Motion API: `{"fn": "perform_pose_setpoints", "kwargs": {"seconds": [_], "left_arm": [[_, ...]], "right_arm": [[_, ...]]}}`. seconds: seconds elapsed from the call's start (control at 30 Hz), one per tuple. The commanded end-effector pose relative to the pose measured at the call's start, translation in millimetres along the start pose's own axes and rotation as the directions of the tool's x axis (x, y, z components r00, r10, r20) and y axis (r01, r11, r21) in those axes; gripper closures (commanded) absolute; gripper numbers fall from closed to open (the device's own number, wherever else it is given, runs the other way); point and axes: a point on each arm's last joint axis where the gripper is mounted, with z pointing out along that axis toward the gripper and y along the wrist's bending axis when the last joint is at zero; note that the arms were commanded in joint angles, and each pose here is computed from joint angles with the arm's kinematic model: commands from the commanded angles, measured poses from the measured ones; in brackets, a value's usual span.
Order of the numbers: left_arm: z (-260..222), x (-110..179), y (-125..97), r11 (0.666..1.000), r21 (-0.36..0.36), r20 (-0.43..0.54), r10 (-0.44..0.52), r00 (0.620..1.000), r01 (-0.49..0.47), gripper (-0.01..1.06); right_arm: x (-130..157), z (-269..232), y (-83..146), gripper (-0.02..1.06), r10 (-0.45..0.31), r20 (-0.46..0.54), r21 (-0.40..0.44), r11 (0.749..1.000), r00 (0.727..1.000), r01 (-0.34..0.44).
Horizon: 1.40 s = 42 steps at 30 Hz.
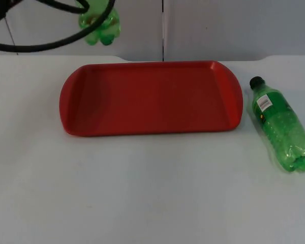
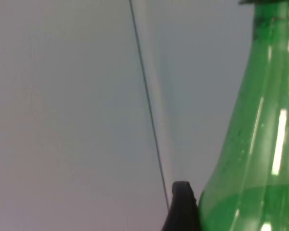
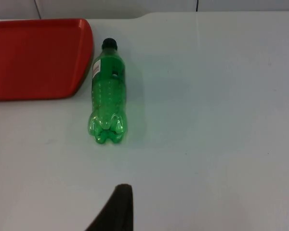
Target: Place the bottle upright on the tray.
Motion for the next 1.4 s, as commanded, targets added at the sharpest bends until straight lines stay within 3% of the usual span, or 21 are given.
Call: {"fn": "perform_pose_setpoints", "kwargs": {"seconds": [0.0,0.3,0.53,1.07,1.37], "left_arm": [[11.4,10.9,1.8,1.0,-0.013,0.009,-0.01,1.0,0.01,1.05],[51.2,58.5,4.6,0.999,-0.02,-0.032,-0.027,0.999,0.026,1.05],[78.3,92.5,4.9,0.999,-0.016,-0.002,-0.028,1.0,0.028,1.05],[97.7,162.3,2.4,0.998,-0.035,-0.064,-0.056,0.996,0.054,1.05],[94.7,176.9,-0.5,0.998,-0.027,-0.077,-0.058,0.995,0.056,1.05]], "right_arm": [[0.1,0.1,0.1,0.06,0.005,0.006,0.004,1.0,1.0,-0.005],[0.1,0.1,0.1,0.06,0.005,0.006,0.004,1.0,1.0,-0.005],[0.1,0.1,0.1,0.06,0.005,0.006,0.004,1.0,1.0,-0.005],[0.1,0.1,0.1,0.06,0.005,0.006,0.004,1.0,1.0,-0.005],[0.1,0.1,0.1,0.06,0.005,0.006,0.004,1.0,1.0,-0.005]]}}
